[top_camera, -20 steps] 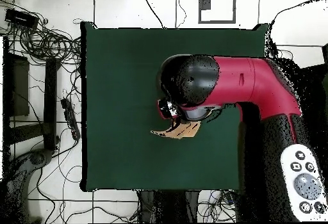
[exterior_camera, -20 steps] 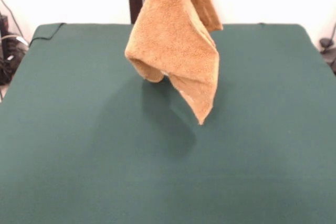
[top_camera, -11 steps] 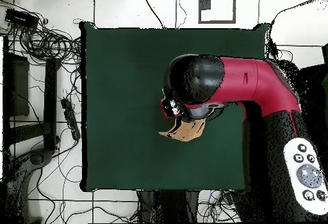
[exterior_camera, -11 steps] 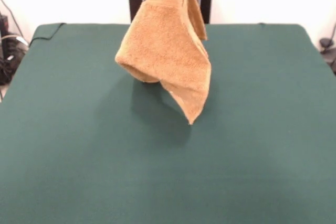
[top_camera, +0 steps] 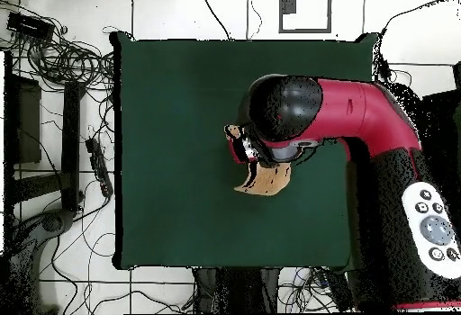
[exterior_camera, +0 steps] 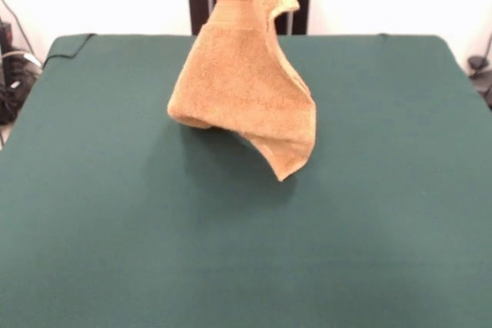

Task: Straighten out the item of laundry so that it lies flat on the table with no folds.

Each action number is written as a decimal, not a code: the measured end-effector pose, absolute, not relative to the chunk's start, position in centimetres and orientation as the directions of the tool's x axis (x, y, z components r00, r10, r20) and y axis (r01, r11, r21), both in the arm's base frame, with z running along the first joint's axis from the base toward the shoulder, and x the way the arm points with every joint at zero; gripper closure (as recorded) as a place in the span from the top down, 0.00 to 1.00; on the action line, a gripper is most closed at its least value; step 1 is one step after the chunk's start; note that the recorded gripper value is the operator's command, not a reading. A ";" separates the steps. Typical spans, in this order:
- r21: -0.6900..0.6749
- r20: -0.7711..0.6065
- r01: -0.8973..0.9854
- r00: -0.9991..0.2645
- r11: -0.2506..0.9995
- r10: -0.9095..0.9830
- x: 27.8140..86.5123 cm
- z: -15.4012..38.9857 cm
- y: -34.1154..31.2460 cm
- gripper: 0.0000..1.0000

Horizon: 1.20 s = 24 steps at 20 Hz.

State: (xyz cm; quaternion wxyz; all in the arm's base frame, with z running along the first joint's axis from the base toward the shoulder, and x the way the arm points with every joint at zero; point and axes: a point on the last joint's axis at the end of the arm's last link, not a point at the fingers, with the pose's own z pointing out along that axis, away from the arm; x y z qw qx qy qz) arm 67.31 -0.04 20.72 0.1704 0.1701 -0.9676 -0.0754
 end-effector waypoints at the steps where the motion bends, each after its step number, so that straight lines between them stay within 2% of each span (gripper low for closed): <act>1: 0.208 0.304 -0.303 -0.884 0.930 -0.356 67.4 20.5 0.0 0.00; 15: 0.322 0.276 -0.309 -0.874 0.895 -0.401 70.3 13.6 -0.9 0.00; 24: 0.332 0.306 -0.319 -0.853 0.888 -0.422 71.4 14.3 -0.8 0.00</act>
